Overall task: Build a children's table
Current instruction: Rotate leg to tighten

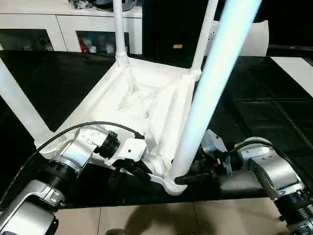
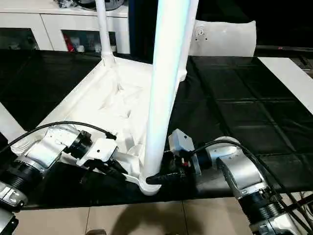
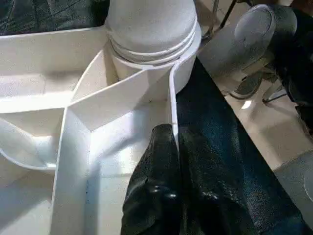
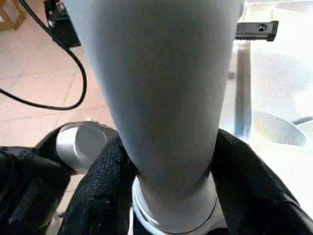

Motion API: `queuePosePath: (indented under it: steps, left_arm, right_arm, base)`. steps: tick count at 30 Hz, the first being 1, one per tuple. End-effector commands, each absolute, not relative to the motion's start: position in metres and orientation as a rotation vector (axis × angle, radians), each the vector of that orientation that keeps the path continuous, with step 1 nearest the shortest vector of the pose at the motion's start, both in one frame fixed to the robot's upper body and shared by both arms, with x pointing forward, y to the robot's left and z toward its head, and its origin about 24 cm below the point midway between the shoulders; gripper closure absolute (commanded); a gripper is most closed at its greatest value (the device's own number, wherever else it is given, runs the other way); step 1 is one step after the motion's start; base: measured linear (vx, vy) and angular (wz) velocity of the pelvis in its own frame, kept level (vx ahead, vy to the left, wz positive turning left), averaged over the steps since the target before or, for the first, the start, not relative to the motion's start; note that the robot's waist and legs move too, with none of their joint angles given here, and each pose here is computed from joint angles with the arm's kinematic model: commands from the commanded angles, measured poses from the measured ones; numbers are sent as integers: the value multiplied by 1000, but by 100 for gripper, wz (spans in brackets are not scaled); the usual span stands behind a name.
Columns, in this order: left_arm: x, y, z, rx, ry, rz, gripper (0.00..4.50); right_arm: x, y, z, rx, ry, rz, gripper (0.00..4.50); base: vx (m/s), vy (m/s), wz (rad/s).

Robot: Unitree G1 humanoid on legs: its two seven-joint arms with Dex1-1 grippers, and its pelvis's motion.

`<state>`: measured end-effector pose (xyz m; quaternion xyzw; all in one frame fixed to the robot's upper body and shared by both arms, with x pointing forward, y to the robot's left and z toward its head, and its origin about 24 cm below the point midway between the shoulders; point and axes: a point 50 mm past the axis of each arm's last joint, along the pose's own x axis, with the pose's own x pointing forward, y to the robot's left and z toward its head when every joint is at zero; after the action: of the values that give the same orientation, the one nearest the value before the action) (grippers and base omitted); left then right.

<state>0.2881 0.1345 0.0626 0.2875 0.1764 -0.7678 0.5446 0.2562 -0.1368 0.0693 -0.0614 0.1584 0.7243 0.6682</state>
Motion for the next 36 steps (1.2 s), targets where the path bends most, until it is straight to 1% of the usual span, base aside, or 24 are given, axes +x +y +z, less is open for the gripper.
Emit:
queuePosePath:
  steps: [1, 4, 5, 7, 10, 11, 13, 14, 16, 17, 18, 23, 24, 27, 29, 30, 31, 32, 33, 34, 35, 36]
  left_arm:
    - [286, 129, 61, 670, 420, -1836, 450]
    - [285, 130, 60, 632, 417, -1795, 450]
    - [284, 133, 58, 593, 416, -1722, 450]
    - [283, 135, 57, 572, 421, -1652, 450]
    - [283, 135, 54, 538, 430, -1564, 450]
    - [283, 131, 54, 499, 419, -1496, 450]
    - [282, 128, 54, 472, 414, -1464, 450]
    - [283, 123, 54, 455, 404, -1410, 450]
    - [282, 119, 54, 440, 405, -1385, 450]
    - [283, 113, 54, 423, 398, -1333, 450]
    - [283, 113, 54, 423, 398, -1333, 450]
    - [291, 89, 59, 352, 375, -1150, 450]
    - [292, 87, 59, 350, 373, -1136, 450]
    - [299, 75, 65, 330, 342, -1040, 450]
    - [302, 68, 69, 348, 313, -1019, 450]
    - [302, 67, 70, 350, 312, -1022, 450]
    - [301, 68, 70, 358, 314, -1031, 450]
    - [301, 69, 70, 369, 315, -1038, 450]
    - [300, 71, 69, 376, 319, -1041, 450]
    - [300, 75, 68, 381, 327, -1049, 450]
    - [300, 76, 68, 382, 329, -1051, 450]
    - [299, 81, 66, 397, 330, -1065, 450]
  right_arm:
    - [246, -128, 67, -47, 347, 1678, 256]
    - [243, -123, 64, -11, 335, 1642, 257]
    - [239, -115, 58, 38, 313, 1566, 257]
    - [237, -107, 53, 58, 291, 1479, 257]
    - [236, -97, 48, 80, 296, 1383, 257]
    - [238, -86, 43, 97, 302, 1285, 257]
    - [239, -81, 41, 106, 309, 1235, 257]
    - [242, -74, 38, 107, 309, 1161, 257]
    - [244, -68, 37, 120, 309, 1128, 257]
    - [247, -60, 36, 139, 318, 1064, 257]
    - [247, -60, 36, 139, 318, 1064, 257]
    - [263, -34, 37, 167, 349, 859, 257]
    - [265, -33, 37, 169, 352, 845, 257]
    - [279, -25, 39, 180, 365, 705, 257]
    - [290, -21, 43, 197, 365, 609, 257]
    - [291, -20, 45, 194, 349, 615, 257]
    - [291, -18, 49, 195, 317, 635, 222]
    - [291, -18, 52, 198, 293, 648, 222]
    - [291, -19, 54, 202, 279, 657, 201]
    - [289, -23, 55, 190, 255, 684, 185]
    - [289, -24, 56, 186, 249, 692, 177]
    - [287, -31, 55, 171, 233, 702, 177]
  base:
    - [0, 0, 0]
    - [0, 0, 0]
    - [0, 0, 0]
    - [0, 0, 0]
    - [0, 0, 0]
    - [-56, 1, -4]
    - [-62, 12, -9]
    - [-66, 36, -15]
    - [-74, 10, -16]
    - [-57, -21, -8]
    - [0, 0, 0]
    - [19, -9, -19]
    - [0, 0, 0]
    - [0, 0, 0]
    - [0, 0, 0]
    - [0, 0, 0]
    - [0, 0, 0]
    - [0, 0, 0]
    - [0, 0, 0]
    - [0, 0, 0]
    - [0, 0, 0]
    - [0, 0, 0]
